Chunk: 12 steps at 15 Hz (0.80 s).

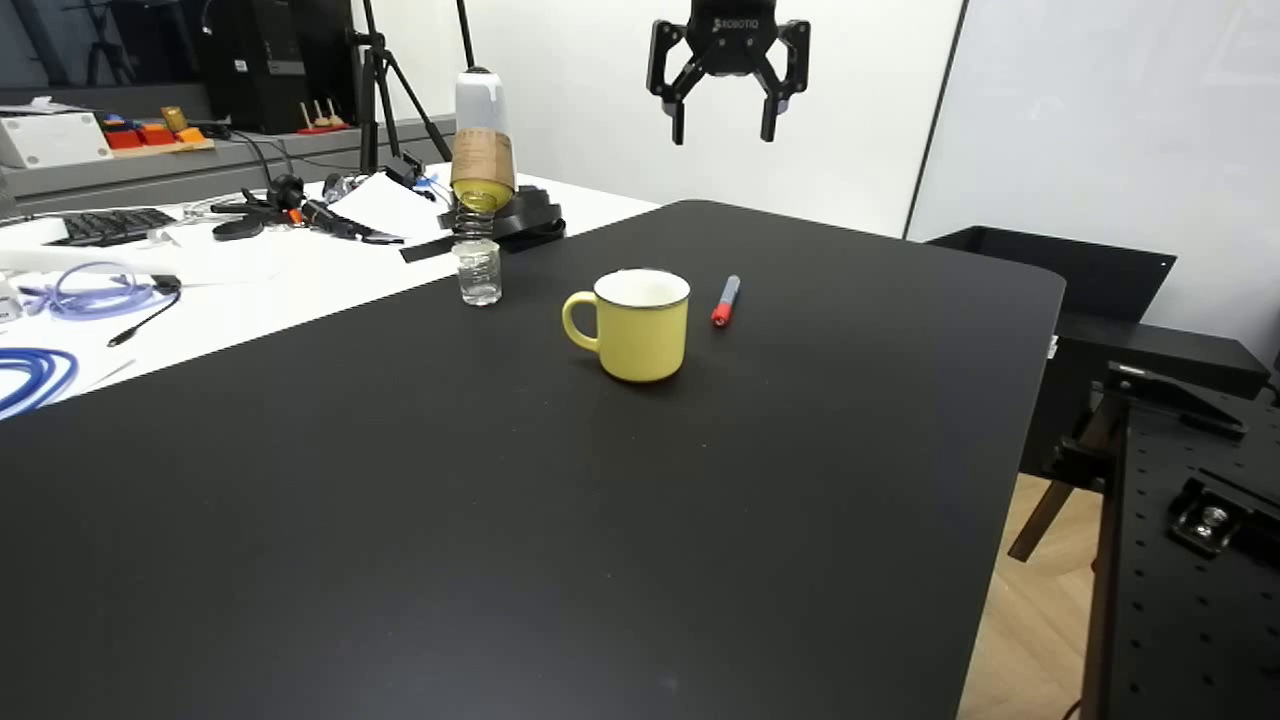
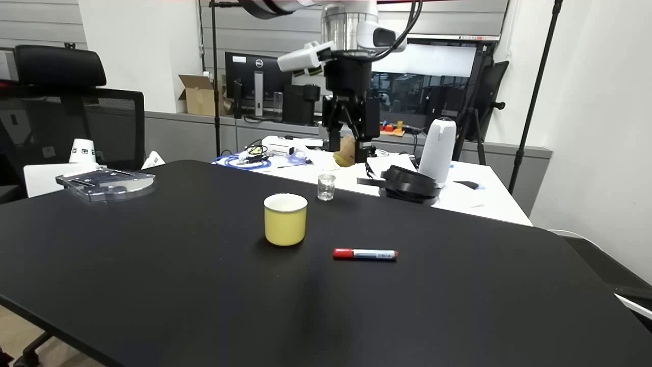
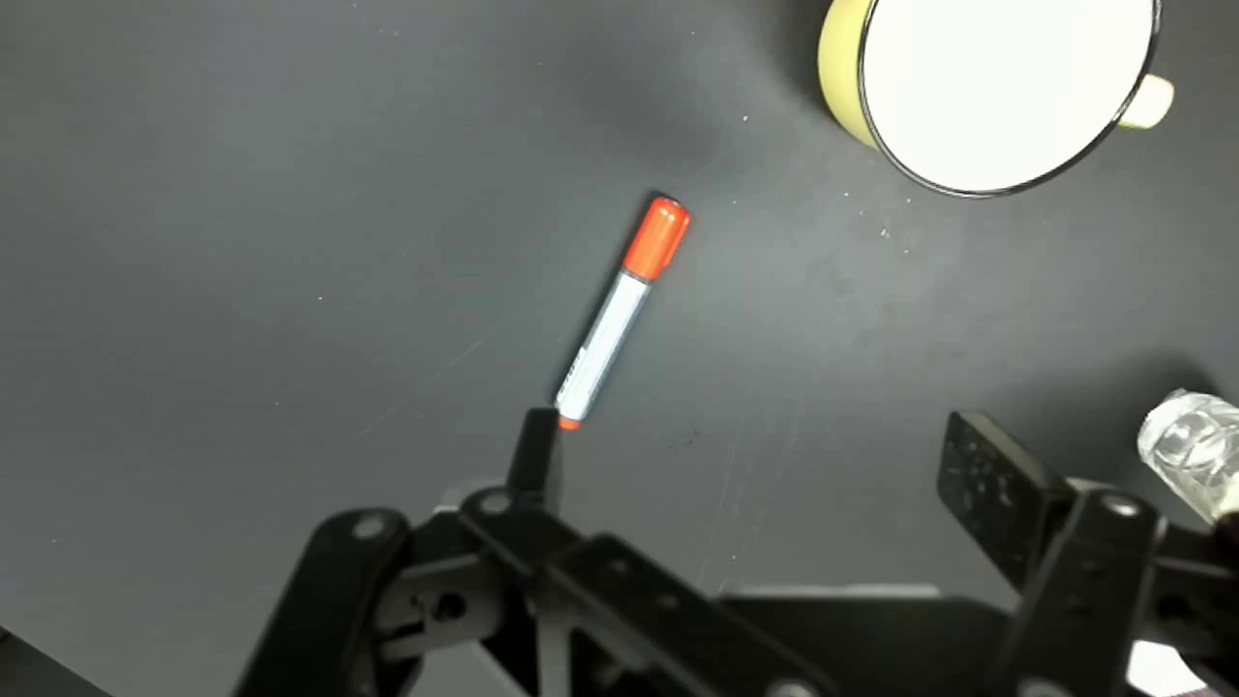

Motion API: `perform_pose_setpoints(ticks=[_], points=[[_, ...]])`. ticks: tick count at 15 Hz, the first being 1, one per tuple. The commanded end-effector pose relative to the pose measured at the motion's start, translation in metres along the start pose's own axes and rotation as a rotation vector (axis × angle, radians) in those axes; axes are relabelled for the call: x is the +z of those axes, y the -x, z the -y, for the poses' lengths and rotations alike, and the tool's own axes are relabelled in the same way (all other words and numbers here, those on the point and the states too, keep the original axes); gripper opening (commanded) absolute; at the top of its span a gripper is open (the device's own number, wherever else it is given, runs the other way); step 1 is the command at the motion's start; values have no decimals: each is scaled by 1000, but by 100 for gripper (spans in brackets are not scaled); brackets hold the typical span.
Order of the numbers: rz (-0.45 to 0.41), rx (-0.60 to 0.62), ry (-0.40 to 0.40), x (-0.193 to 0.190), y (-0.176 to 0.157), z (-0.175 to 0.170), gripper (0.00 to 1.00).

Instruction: Put the marker in the mug

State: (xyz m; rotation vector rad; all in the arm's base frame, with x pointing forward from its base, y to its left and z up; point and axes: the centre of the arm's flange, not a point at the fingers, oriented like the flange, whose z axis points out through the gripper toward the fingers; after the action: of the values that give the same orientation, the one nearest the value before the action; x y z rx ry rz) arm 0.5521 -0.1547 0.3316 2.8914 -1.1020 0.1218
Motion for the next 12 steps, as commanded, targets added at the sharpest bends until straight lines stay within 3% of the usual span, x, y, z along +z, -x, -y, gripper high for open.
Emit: perform_pose_setpoints(ticks=[1,4,9,12], points=[[11,20,16,7,-1,0,100],[80,78,43,40,-20,-13,100],[127,273,116,100,-45,-46,100],[137,329,121,122,-55,-44,100]])
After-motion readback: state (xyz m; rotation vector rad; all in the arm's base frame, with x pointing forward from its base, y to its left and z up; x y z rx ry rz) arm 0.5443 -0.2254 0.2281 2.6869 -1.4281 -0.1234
